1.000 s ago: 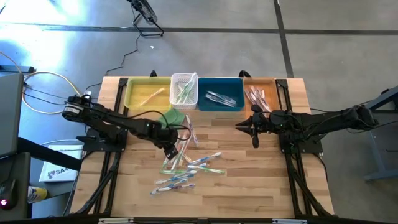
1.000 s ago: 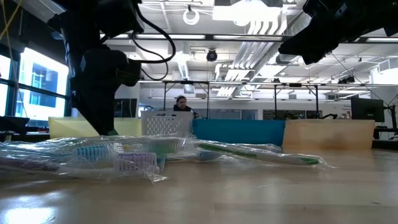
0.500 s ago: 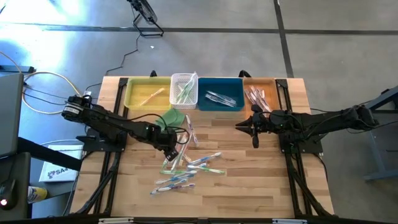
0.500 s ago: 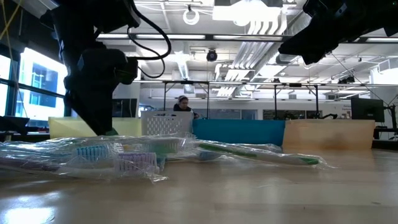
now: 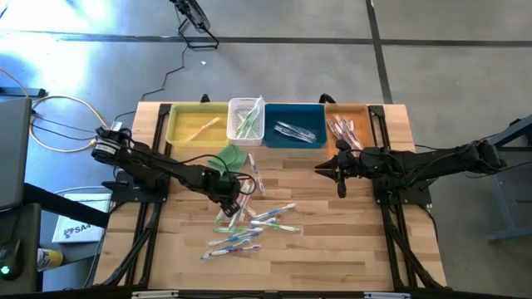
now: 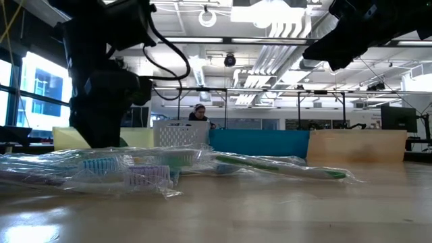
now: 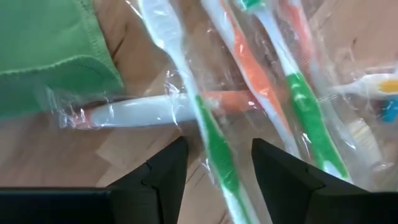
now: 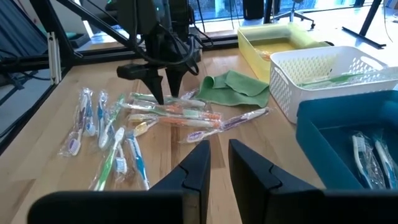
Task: Pick & Place Toothbrushes
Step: Put the green toothbrush into the white bin
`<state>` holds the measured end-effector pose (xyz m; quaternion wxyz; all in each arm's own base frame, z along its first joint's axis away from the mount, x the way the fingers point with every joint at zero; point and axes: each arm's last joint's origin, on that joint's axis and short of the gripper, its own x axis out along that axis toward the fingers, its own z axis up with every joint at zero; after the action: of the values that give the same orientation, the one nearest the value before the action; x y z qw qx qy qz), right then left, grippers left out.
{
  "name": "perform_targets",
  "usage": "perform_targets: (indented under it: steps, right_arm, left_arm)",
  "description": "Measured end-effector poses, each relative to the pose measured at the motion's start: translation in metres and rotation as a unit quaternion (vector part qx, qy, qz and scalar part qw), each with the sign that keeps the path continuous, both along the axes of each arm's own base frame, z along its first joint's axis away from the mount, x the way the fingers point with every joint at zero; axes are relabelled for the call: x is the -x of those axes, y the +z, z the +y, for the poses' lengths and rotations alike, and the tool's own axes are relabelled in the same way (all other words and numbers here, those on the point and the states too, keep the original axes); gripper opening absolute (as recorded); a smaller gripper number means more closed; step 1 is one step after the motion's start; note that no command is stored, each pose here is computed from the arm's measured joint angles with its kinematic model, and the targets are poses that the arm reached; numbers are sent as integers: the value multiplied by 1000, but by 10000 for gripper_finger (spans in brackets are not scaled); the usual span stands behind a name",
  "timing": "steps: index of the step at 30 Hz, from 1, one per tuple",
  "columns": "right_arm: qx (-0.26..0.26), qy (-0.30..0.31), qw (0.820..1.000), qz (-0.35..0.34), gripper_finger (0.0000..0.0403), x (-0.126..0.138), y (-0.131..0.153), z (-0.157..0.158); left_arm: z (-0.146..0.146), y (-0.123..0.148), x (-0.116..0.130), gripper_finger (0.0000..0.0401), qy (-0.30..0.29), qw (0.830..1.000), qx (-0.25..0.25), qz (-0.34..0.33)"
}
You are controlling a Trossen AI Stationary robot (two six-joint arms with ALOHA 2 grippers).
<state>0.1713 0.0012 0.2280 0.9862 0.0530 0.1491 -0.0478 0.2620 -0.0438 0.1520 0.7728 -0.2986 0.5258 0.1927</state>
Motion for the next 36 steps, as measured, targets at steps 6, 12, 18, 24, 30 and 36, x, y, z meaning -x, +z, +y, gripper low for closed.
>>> perform_targets:
  steps: [6, 12, 18, 24, 30, 36]
  right_arm:
    - [0, 0, 1000, 3, 50, 0, -1, 0]
    - [0, 0, 1000, 5, 50, 0, -1, 0]
    - [0, 0, 1000, 6, 50, 0, -1, 0]
    - [0, -1, 1000, 6, 50, 0, -1, 0]
    - [0, 0, 1000, 7, 50, 0, -1, 0]
    - [0, 0, 1000, 8, 50, 0, -2, 0]
  left_arm:
    - [-1, -3, -1, 177, -1, 1000, 6, 5]
    - [-1, -3, -1, 168, -3, 1000, 11, 6]
    - [-1, -3, 0, 114, -4, 1000, 13, 8]
    - [-3, -1, -2, 52, -16, 999, 43, -4]
    - [-4, 0, -2, 10, -26, 998, 56, -7]
    - [-2, 7, -2, 20, -43, 998, 20, -27]
